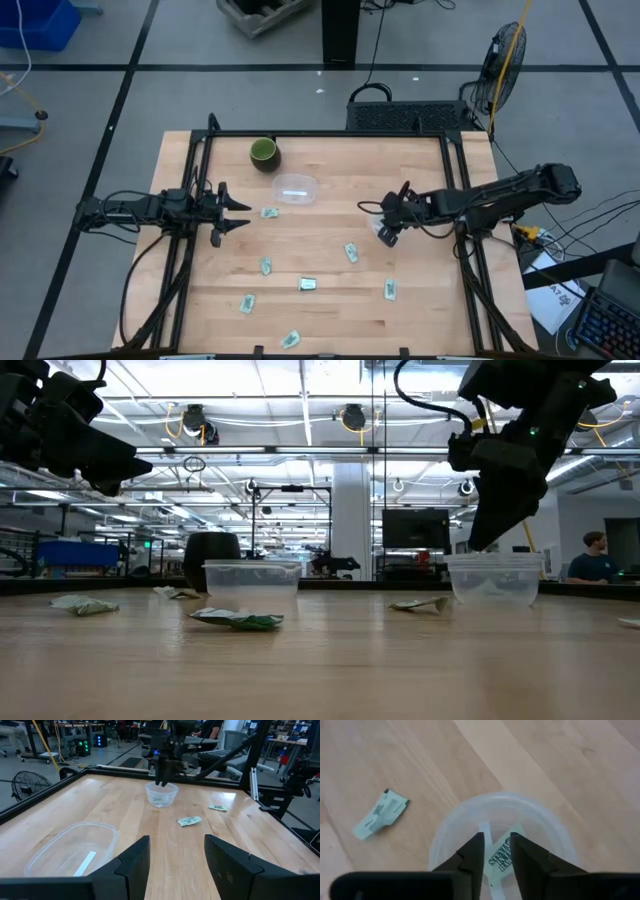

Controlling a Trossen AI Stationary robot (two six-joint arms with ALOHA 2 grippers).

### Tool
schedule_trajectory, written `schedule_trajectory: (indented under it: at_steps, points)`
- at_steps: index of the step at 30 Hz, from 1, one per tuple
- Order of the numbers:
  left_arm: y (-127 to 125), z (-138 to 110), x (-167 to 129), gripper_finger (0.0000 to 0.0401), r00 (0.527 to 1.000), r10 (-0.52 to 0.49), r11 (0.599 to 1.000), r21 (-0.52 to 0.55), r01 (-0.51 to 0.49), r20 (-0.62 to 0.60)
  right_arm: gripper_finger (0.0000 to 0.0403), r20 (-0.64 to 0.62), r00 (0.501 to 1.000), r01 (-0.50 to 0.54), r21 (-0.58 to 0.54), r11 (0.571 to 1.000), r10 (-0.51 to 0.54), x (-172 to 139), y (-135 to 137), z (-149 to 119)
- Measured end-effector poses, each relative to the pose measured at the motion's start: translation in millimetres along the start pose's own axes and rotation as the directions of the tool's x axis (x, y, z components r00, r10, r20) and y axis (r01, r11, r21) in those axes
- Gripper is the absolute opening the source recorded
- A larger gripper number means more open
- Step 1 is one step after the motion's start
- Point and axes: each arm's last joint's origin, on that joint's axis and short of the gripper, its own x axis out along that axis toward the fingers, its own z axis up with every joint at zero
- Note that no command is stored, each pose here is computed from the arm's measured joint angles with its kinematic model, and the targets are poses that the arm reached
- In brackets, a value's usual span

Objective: Pick and place items into bin
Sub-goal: Put the light green stevia packet into the right transparent bin

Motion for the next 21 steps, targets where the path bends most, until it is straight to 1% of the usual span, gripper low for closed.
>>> schedule_trajectory:
  at_steps: [3,6,8,9,11,14,15,16,18,20,21]
  points:
    - [0.0,0.0,0.0,0.0191,1.0,0.0,1.0,0.0,0.0,0.0,0.0111,0.053,0.997,-0.059,-0.041,0.997,0.061,-1.7,9.7,1.8]
    - [0.0,0.0,0.0,0.0191,1.0,0.0,1.0,0.0,0.0,0.0,0.0118,0.14,0.977,-0.142,-0.144,0.979,0.162,-6.0,24.9,5.1]
    - [0.0,0.0,0.0,0.0191,1.0,0.0,1.0,0.0,0.0,0.001,0.012,0.199,0.951,-0.183,-0.247,0.952,0.235,-10.6,36.6,5.9]
    - [0.0,0.1,0.0,0.0191,1.0,0.0,1.0,0.0,0.0,0.001,0.012,0.226,0.94,-0.184,-0.295,0.938,0.256,-13.1,41.9,5.3]
    - [0.0,0.1,0.0,0.0191,1.0,0.0,1.0,0.0,0.0,0.001,0.012,0.261,0.924,-0.163,-0.39,0.906,0.278,-17.1,50.4,1.7]
    - [0.0,0.1,0.0,0.0191,1.0,0.0,1.0,0.0,0.0,0.001,0.0121,0.256,0.916,-0.139,-0.524,0.84,0.311,-15.8,62.7,-7.7]
    - [0.0,0.1,0.0,0.0191,1.0,0.0,1.0,0.0,0.0,0.001,0.0121,0.248,0.908,-0.159,-0.54,0.827,0.337,-14.5,66.7,-11.2]
    - [0.0,0.1,0.0,0.0191,1.0,0.0,1.0,0.0,0.0,0.001,0.0121,0.239,0.893,-0.203,-0.544,0.814,0.382,-12.9,71.4,-14.1]
    - [0.0,0.1,0.0,0.0191,1.0,0.0,1.0,0.0,0.0,0.001,0.0121,0.259,0.834,-0.304,-0.522,0.797,0.488,-10.2,80.8,-17.5]
    - [0.0,0.1,0.0,0.0191,1.0,0.0,1.0,0.0,0.0,0.001,0.0121,0.271,0.789,-0.373,-0.501,0.781,0.551,-5.1,83.6,-22.3]
    - [0.0,0.1,0.0,0.0191,1.0,0.0,1.0,0.0,0.0,0.001,0.0121,0.281,0.775,-0.389,-0.493,0.778,0.566,-2.5,84.7,-21.8]
